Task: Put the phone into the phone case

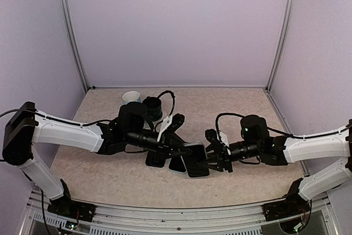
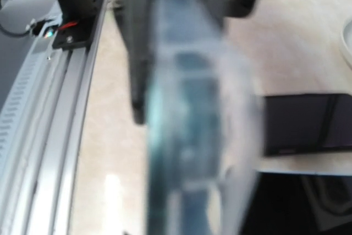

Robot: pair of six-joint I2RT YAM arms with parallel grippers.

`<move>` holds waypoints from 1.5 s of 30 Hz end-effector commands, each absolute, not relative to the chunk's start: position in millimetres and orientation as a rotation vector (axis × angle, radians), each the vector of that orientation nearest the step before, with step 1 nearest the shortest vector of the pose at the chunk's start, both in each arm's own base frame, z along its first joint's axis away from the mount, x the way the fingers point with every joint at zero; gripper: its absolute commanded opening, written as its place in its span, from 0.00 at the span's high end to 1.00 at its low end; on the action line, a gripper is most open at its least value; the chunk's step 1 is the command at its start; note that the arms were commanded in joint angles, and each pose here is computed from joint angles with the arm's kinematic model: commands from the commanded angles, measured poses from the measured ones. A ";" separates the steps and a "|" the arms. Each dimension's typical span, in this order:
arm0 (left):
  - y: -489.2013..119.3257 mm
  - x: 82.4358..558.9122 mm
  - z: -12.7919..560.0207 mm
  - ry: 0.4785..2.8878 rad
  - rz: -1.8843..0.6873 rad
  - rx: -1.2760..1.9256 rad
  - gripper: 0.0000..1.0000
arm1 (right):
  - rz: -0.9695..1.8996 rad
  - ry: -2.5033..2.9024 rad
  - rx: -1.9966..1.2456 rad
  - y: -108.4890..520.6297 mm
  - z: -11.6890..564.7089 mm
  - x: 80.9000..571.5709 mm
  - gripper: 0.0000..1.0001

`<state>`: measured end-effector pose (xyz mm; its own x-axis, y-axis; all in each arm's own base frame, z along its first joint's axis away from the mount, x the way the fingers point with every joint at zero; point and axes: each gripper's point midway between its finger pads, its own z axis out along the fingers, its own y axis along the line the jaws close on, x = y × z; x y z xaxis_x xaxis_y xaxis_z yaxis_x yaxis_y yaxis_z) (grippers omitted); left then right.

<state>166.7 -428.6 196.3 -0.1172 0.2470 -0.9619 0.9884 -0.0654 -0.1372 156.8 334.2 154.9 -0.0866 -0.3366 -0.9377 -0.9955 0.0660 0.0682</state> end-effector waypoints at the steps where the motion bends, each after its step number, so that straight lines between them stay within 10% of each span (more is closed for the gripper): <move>1: -427.7 156.9 238.2 1.292 -1.310 1.362 1.00 | 1.078 1.475 -1.390 345.8 168.1 153.7 0.71; 4: -428.0 156.9 241.1 1.291 -1.322 1.355 1.00 | 1.108 1.479 -1.399 350.8 177.0 153.3 0.94; 8: -426.5 158.0 244.1 1.291 -1.309 1.341 0.95 | 1.150 1.468 -1.402 353.7 192.1 150.0 1.00; 13: -421.0 162.1 244.7 1.322 -1.276 1.273 0.25 | 1.168 1.440 -1.363 354.7 223.7 151.5 1.00; 15: -414.5 159.2 246.3 1.293 -1.253 1.247 0.16 | 1.178 1.394 -1.333 353.1 246.1 150.1 1.00; 23: -409.2 138.3 262.6 1.130 -1.104 1.145 0.17 | 1.281 1.163 -1.255 342.8 319.9 130.1 1.00; 29: -422.1 138.7 267.0 1.115 -1.131 1.147 0.52 | 1.290 1.116 -1.236 339.7 338.2 126.6 1.00; 33: -429.8 138.7 265.5 1.127 -1.133 1.157 1.00 | 1.295 1.116 -1.238 339.2 338.8 125.5 1.00; 39: -430.2 138.8 265.8 1.143 -1.140 1.152 1.00 | 1.293 1.112 -1.232 336.4 340.2 123.8 1.00; 42: -434.5 137.9 268.0 1.144 -1.165 1.142 0.41 | 1.310 1.091 -1.231 336.9 344.0 122.0 1.00; 45: -443.6 136.2 270.0 1.123 -1.200 1.124 0.32 | 1.318 1.051 -1.228 337.2 352.9 120.4 1.00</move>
